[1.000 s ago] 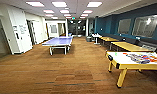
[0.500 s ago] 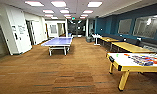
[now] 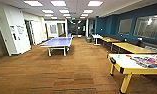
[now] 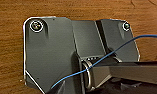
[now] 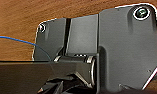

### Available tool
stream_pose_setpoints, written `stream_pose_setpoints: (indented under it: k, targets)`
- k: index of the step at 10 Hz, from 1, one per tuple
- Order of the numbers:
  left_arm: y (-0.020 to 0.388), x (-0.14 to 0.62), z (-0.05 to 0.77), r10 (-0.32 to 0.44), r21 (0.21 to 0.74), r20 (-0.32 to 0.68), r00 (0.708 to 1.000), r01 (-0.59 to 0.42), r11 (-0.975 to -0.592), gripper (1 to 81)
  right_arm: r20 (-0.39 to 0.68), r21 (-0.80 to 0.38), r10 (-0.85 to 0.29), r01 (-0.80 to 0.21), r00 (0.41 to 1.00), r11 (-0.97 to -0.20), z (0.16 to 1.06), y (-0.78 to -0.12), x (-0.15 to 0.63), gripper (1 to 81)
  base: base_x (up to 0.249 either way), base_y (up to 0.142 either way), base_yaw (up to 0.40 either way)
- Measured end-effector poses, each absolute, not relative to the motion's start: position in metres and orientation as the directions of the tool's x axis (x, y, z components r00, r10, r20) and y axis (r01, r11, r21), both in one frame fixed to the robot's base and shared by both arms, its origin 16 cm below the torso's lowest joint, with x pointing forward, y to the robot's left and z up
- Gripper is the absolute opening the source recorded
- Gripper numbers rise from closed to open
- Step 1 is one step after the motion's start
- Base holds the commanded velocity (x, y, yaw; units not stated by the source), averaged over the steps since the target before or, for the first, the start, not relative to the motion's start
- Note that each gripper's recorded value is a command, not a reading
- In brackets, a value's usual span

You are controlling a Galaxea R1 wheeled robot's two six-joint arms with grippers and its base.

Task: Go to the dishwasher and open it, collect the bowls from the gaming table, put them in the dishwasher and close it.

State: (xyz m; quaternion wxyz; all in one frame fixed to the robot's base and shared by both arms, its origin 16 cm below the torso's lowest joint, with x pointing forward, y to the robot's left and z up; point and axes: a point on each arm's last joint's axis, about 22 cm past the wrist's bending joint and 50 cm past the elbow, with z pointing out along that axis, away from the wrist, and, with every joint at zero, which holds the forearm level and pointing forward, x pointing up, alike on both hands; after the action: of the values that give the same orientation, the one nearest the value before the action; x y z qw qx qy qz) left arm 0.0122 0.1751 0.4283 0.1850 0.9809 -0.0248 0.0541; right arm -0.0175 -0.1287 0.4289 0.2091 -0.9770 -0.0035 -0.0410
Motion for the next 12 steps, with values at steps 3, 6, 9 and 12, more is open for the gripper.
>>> stream_pose_setpoints:
  k: [3, 6, 9, 12]
  targets:
    - [0.1748, 0.0127, 0.4284, -0.028, 0.361, 0.115, 0.993, -0.068, -0.930, 81.1, 0.081, -0.408, -0.011, 0.024, 0.997, -0.913, 0.4289, -0.1291, -0.0172, 81.1, 0.167, 0.000, 0.000]
    - [0.1735, 0.0123, 0.4285, -0.028, 0.362, 0.116, 0.993, -0.069, -0.930, 81.1, 0.082, -0.408, -0.010, 0.024, 0.997, -0.913, 0.4288, -0.1292, -0.0175, 81.1, 0.167, 0.000, 0.000]
    - [0.1736, 0.0121, 0.4284, -0.029, 0.362, 0.115, 0.993, -0.069, -0.930, 81.1, 0.082, -0.408, -0.010, 0.024, 0.997, -0.912, 0.4289, -0.1285, -0.0175, 81.1, 0.164, 0.000, 0.000]
    - [0.1736, 0.0132, 0.4284, -0.028, 0.362, 0.115, 0.993, -0.068, -0.930, 81.1, 0.084, -0.408, -0.010, 0.025, 0.996, -0.913, 0.4290, -0.1288, -0.0144, 81.1, 0.089, 0.000, 0.000]
